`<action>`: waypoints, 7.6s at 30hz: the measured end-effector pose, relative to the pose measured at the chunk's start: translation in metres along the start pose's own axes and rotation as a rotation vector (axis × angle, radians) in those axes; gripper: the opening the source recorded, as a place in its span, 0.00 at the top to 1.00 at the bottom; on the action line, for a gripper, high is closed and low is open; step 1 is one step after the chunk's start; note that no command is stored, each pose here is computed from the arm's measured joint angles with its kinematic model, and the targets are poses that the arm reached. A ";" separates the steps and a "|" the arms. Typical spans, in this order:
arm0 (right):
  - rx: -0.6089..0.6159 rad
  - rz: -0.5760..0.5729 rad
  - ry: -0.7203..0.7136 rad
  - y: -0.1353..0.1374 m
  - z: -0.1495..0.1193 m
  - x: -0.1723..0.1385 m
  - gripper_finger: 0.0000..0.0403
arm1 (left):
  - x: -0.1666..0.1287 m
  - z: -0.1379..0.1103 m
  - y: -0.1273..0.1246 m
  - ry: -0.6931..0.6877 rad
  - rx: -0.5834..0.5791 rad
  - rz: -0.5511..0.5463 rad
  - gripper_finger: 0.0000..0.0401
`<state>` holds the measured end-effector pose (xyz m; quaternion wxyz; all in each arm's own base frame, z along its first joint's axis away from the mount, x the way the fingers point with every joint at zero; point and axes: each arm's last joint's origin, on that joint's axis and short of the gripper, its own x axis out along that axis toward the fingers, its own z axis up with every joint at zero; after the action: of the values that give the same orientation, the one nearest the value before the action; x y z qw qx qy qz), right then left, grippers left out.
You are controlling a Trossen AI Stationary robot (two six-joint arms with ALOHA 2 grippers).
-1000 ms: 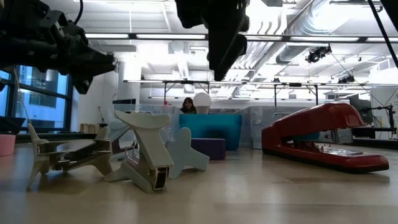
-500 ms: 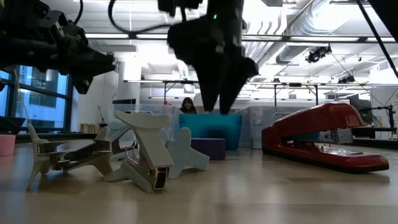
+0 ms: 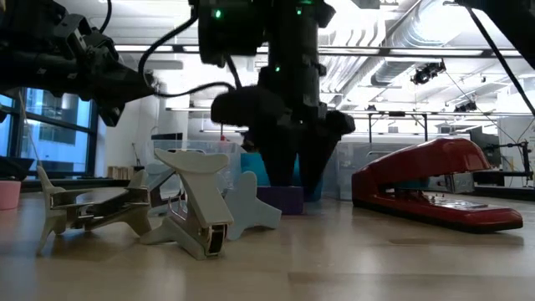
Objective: Pick and place Stapler, Stapler remover, tape
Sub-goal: Put the violet tape into the blue bin, then put the red stapler into the black bin
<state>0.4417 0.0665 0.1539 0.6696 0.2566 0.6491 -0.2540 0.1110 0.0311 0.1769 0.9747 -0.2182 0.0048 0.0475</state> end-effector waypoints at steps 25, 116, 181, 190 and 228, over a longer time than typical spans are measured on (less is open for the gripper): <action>-0.002 0.060 0.042 0.000 0.005 0.004 0.87 | 0.000 0.000 0.000 0.000 0.000 0.000 0.78; -0.022 0.013 -0.066 -0.183 0.131 -0.027 0.86 | 0.000 0.000 0.000 0.000 0.000 0.000 0.78; -0.106 0.069 -0.019 -0.053 -0.002 -0.102 0.53 | 0.000 0.000 0.000 0.001 0.000 0.000 0.78; 0.203 -0.149 -0.032 -0.035 -0.049 -0.102 0.46 | 0.000 0.000 0.000 0.000 0.000 0.000 0.78; 0.576 0.105 0.192 -0.038 -0.111 -0.002 0.22 | 0.000 0.000 0.000 0.001 0.000 0.000 0.78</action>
<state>0.3339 0.1127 0.1527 0.5171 0.4917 0.5965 -0.3673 0.1110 0.0311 0.1767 0.9747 -0.2183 0.0051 0.0475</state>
